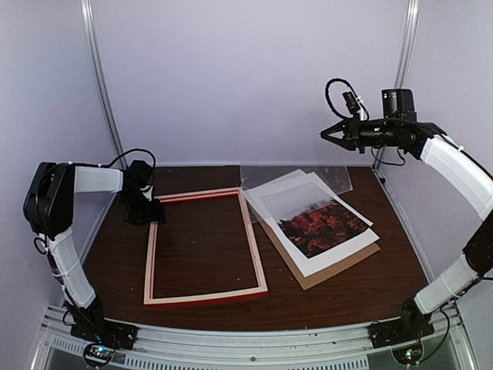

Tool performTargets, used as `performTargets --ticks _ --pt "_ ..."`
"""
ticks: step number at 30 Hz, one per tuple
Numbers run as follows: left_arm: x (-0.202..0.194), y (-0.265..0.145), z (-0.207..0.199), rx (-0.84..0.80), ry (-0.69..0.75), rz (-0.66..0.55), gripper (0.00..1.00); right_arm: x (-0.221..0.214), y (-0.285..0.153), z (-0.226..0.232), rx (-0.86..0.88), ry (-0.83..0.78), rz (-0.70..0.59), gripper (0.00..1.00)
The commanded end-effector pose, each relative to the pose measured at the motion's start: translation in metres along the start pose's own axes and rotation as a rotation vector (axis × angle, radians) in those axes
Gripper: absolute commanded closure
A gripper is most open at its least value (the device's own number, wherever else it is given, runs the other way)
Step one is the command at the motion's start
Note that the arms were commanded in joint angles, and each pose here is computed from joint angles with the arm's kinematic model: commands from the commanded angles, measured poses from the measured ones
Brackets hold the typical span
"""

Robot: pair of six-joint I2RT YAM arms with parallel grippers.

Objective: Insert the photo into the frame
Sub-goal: Move the frame body to the center of the board.

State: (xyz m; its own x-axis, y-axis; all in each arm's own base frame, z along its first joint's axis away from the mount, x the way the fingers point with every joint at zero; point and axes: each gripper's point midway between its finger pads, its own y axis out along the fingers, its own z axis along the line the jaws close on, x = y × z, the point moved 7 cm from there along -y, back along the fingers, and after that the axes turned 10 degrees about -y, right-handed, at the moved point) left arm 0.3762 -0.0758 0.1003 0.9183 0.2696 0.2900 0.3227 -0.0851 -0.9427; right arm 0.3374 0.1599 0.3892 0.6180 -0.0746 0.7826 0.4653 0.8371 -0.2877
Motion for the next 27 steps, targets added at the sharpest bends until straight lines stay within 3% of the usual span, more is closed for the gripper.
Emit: performTargets --ticks 1,12,27 --pt "-0.002 0.014 -0.001 -0.032 -0.001 0.038 0.25 0.015 0.013 0.013 0.098 -0.038 -0.044 1.00" --pt "-0.009 0.027 -0.018 -0.111 0.034 0.061 0.51 0.010 0.033 0.006 0.126 -0.001 -0.028 1.00" --pt "-0.023 0.038 -0.100 -0.209 0.232 0.077 0.60 0.006 0.043 -0.004 0.113 0.034 -0.004 1.00"
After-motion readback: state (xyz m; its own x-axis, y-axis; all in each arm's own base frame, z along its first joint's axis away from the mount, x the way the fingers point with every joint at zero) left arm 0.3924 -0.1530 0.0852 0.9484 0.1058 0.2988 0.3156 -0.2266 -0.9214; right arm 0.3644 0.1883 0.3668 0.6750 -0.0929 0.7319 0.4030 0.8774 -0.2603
